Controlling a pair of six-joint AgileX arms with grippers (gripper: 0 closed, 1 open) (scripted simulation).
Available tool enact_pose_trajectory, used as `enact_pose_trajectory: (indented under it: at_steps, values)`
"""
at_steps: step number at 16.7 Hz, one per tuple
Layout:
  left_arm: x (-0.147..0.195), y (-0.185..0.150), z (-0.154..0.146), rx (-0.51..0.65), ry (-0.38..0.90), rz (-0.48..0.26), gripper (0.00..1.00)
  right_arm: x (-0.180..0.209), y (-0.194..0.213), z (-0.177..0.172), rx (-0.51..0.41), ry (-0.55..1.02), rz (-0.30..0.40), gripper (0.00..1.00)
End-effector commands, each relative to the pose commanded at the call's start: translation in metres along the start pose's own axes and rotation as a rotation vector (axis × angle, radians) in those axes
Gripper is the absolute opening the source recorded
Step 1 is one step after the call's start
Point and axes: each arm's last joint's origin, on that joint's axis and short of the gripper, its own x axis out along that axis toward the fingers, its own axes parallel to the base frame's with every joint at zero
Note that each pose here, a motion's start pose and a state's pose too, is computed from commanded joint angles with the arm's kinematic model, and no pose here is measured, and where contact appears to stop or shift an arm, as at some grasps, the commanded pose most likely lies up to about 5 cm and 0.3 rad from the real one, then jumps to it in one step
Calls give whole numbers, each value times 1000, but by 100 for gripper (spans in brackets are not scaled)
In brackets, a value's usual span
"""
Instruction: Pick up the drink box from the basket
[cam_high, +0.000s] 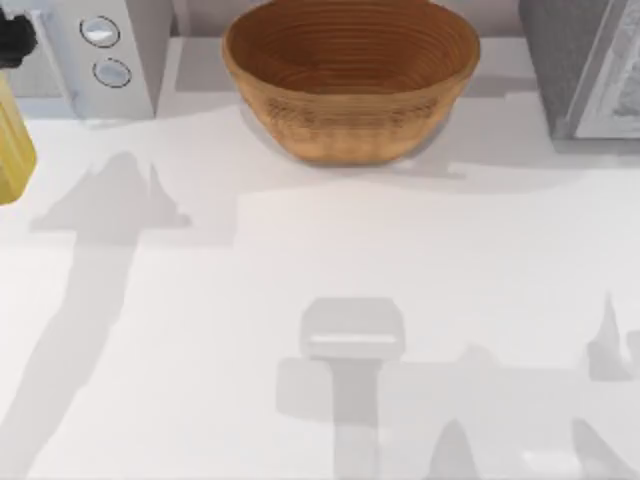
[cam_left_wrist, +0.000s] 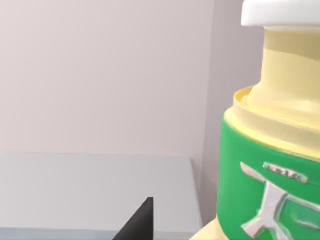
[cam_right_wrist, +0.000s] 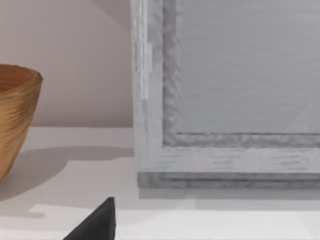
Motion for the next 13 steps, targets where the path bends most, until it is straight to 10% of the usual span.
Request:
enact_pose_trajectory:
  at_steps: [8,13]
  values:
    - [-91,41,-147,29,47,6,0,0,0,0,0,0,0,100]
    - [-95,46,-177,31,68,8,0,0,0,0,0,0,0,100]
